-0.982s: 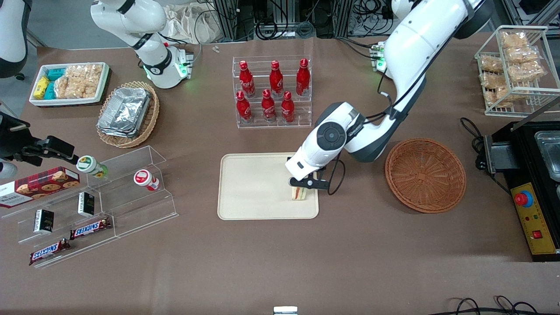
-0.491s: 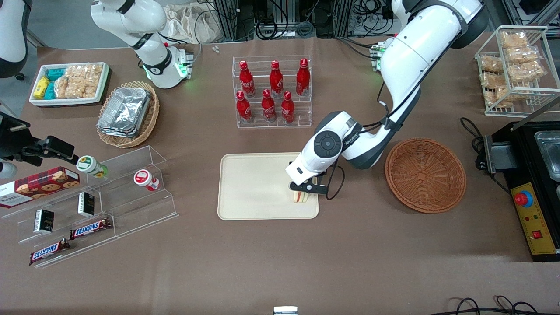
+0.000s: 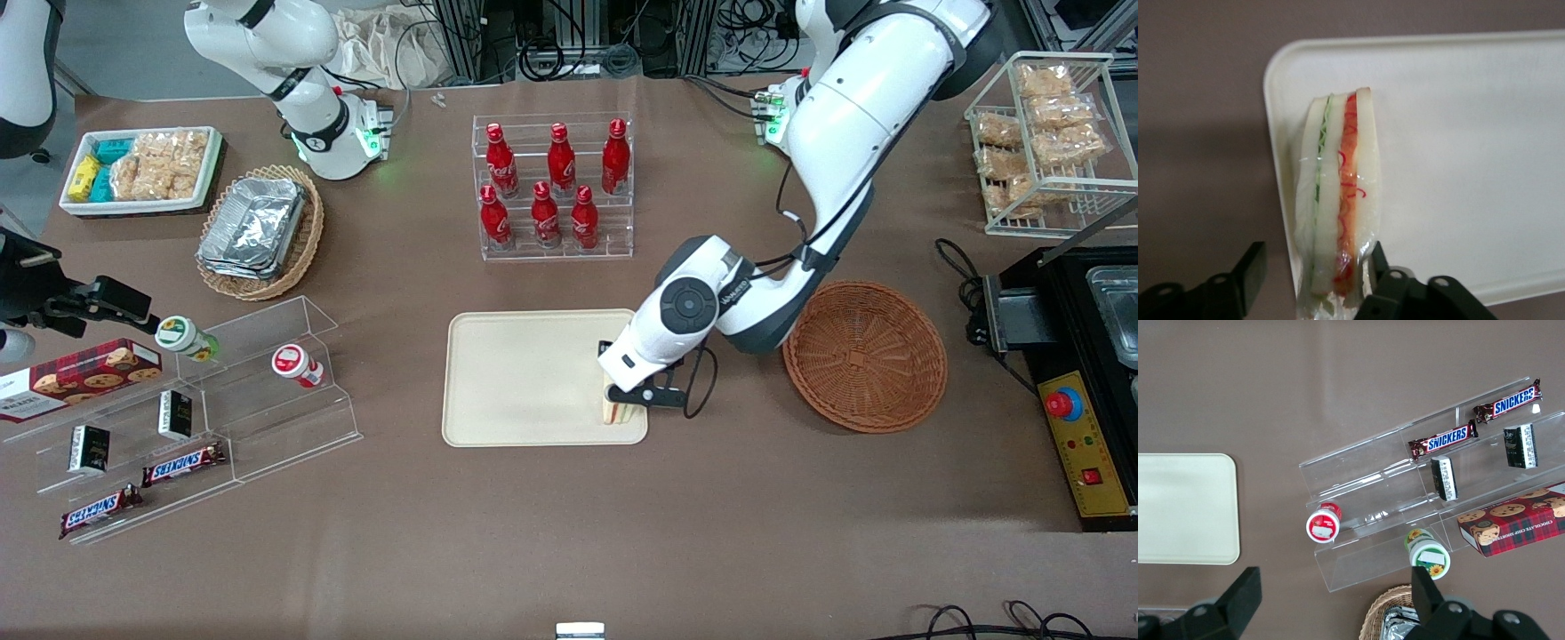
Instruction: Place sandwich from basket to tray
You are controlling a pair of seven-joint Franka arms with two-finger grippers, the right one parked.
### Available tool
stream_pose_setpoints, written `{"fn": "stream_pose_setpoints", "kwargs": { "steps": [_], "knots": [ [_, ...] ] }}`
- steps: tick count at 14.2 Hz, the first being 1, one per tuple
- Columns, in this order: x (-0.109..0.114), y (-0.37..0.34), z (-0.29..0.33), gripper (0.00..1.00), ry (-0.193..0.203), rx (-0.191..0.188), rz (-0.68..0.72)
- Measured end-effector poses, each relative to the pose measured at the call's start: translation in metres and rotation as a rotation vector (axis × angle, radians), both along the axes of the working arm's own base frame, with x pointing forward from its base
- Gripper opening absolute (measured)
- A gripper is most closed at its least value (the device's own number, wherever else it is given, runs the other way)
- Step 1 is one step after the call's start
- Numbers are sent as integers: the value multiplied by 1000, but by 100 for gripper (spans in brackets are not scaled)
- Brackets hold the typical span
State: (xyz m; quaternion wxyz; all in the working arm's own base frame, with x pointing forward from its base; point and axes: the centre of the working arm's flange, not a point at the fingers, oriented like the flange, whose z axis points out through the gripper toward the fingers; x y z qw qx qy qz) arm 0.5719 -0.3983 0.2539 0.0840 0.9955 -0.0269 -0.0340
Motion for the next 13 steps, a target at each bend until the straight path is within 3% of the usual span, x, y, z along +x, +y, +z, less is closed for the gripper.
{"fn": "stream_pose_setpoints", "kwargs": {
  "steps": [2, 3, 6, 8, 11, 13],
  "knots": [
    [14, 12, 21, 96, -33, -11, 26],
    [20, 19, 34, 100, -53, -15, 38],
    [26, 29, 75, 100, -101, -11, 50],
    [26, 40, 103, 100, -108, 18, 57],
    [43, 96, 151, 100, -124, 57, 138],
    [53, 146, 181, 100, -109, 80, 213]
  ]
}}
